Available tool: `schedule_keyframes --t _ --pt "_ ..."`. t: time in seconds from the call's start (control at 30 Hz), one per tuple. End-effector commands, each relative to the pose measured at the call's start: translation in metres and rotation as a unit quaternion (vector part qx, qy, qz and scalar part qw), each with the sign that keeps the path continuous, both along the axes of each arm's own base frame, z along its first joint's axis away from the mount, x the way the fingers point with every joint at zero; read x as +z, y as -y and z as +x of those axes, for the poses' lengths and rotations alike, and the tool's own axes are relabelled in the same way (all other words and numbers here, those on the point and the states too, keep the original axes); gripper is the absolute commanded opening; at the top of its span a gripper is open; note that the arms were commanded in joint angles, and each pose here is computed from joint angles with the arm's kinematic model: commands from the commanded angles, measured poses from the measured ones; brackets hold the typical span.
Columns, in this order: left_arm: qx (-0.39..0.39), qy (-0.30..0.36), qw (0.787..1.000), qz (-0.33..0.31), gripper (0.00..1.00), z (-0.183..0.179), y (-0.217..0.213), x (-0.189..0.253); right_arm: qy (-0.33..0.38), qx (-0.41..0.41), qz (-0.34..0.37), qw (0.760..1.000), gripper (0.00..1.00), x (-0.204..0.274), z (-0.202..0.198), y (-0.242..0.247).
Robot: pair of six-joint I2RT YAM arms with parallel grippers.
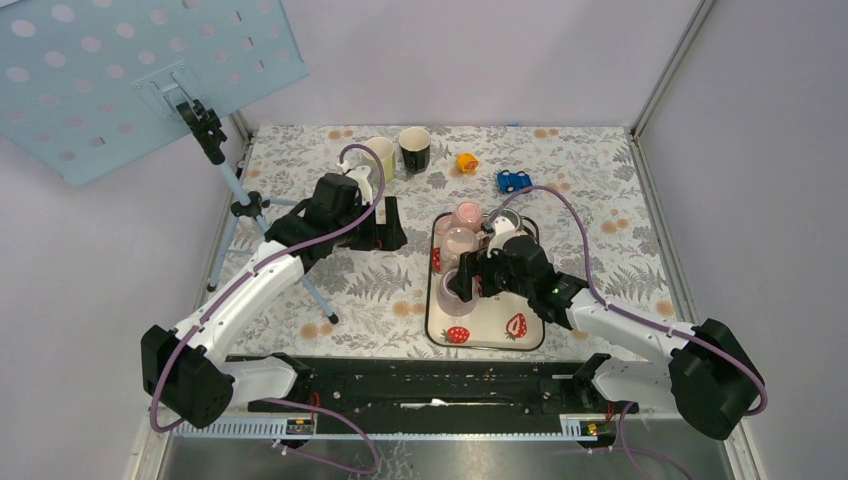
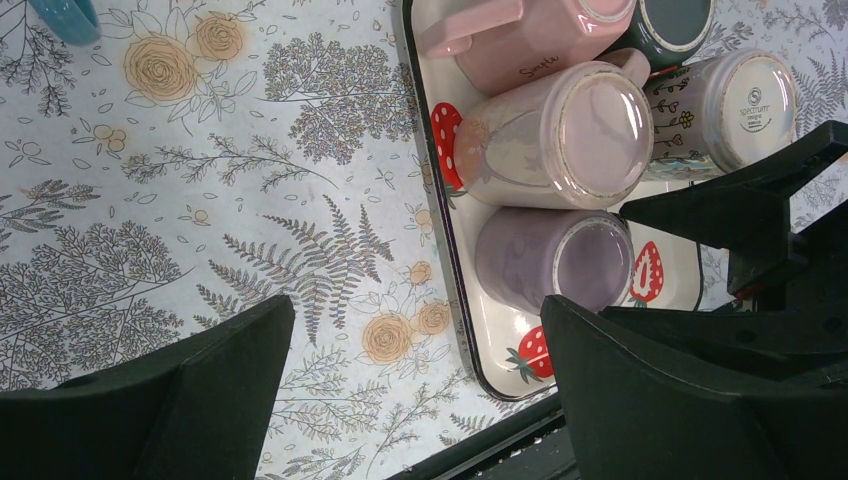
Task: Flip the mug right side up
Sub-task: Turn over the cup on the tray.
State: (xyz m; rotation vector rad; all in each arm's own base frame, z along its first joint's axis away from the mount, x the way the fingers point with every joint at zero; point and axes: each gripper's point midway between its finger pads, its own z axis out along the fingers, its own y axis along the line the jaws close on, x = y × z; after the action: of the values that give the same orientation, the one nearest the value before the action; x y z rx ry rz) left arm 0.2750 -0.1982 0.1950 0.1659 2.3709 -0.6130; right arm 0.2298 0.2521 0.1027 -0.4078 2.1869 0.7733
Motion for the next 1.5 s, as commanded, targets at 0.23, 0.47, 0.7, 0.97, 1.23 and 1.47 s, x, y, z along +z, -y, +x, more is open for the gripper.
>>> schedule_keyframes --t 0.23,0.47,0.7,0.97,1.23,1.47 --pt "-0.007 0.022 1.000 -0.012 0.99 0.008 0.007 0.016 -0.022 0.018 0.016 0.999 1.00 -0.001 -0.019 0.003" --pt "-0.007 0.019 1.000 -0.011 0.99 0.007 0.006 0.013 -0.045 0.012 0.024 0.999 1.00 -0.007 -0.034 0.011" --pt "-0.005 0.017 1.000 -0.013 0.99 0.006 0.006 0.010 -0.054 0.022 0.021 0.998 1.00 -0.002 -0.054 0.011" --pt "-0.004 0.015 1.000 -0.013 0.99 0.005 0.005 0.008 -0.069 0.022 -0.048 0.996 1.00 -0.012 -0.079 0.004" --pt "0.000 0.014 1.000 -0.014 0.99 0.003 0.004 0.005 -0.070 -0.051 -0.150 0.985 0.99 -0.011 -0.062 0.024" --pt "0.004 0.019 1.000 -0.016 0.99 0.004 0.003 0.007 -0.069 -0.013 -0.189 0.979 0.83 -0.018 -0.063 0.021"
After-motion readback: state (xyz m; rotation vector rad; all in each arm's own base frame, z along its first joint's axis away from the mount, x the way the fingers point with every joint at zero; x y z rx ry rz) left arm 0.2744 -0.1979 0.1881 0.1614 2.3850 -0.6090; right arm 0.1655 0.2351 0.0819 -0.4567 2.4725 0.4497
